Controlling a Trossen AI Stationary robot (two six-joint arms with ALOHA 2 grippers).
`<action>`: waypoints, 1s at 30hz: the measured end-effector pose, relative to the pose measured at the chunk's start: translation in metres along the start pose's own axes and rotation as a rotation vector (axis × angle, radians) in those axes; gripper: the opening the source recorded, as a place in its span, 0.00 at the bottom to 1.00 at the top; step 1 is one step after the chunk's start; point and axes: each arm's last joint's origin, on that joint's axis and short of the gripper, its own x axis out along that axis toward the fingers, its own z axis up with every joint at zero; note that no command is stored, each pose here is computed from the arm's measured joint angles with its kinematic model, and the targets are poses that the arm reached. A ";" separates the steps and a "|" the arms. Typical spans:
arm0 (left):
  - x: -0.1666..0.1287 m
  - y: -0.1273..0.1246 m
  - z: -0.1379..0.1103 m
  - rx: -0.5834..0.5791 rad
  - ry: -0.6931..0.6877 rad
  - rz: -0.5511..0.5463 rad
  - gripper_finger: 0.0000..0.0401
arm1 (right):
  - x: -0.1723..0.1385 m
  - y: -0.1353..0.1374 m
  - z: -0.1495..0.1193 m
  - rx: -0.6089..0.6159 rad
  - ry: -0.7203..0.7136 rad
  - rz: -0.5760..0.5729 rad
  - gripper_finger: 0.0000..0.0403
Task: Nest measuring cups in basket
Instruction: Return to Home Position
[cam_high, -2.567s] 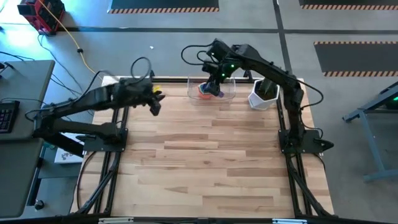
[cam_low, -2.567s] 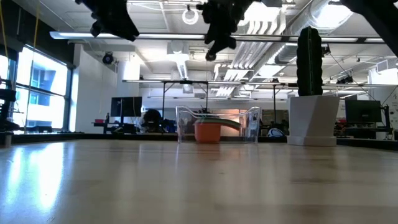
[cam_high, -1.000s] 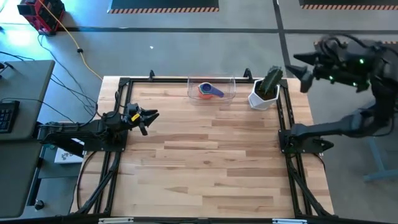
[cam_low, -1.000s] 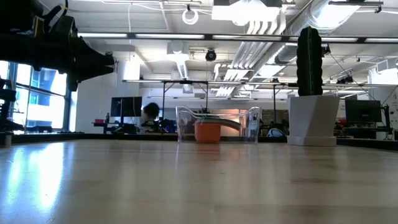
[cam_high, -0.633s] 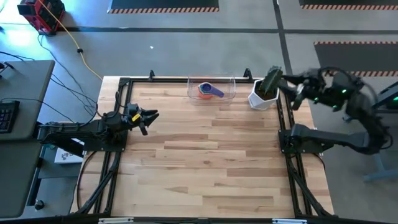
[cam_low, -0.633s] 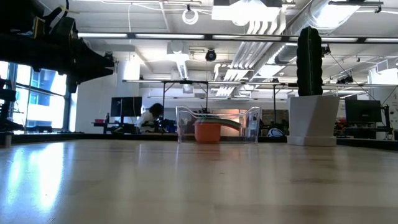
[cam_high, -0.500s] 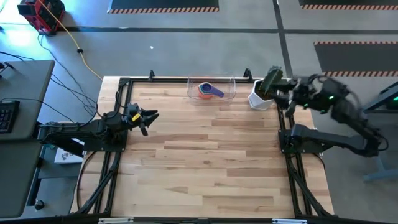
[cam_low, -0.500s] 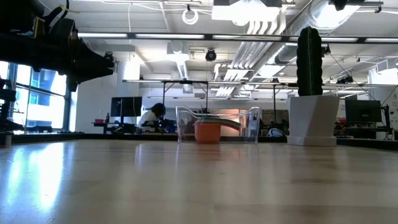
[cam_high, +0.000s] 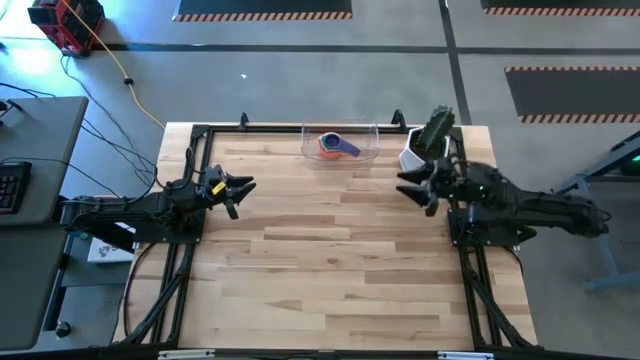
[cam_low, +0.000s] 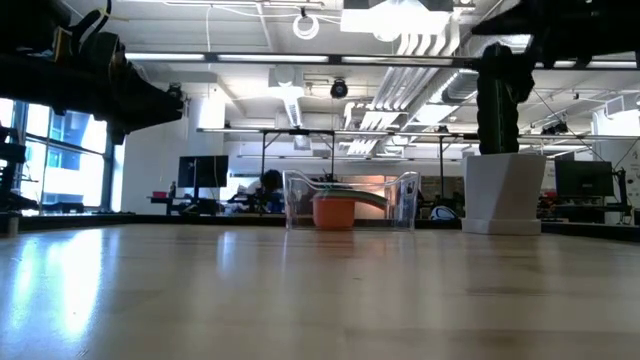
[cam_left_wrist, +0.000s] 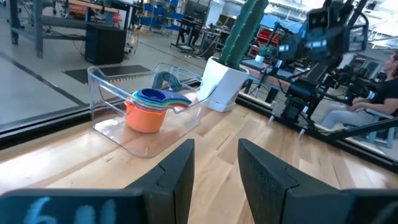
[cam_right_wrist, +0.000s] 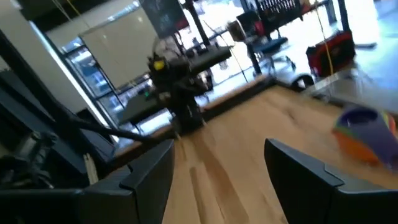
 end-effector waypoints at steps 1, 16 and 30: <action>0.000 0.000 0.000 0.000 0.000 0.000 0.29 | 0.001 0.000 -0.007 0.010 0.015 -0.010 0.60; 0.000 0.002 -0.007 0.139 0.068 0.014 0.29 | -0.002 -0.008 -0.074 0.047 0.118 -0.157 0.60; 0.000 0.002 -0.006 0.252 0.065 0.012 0.29 | -0.010 -0.019 -0.088 0.041 0.058 -0.233 0.60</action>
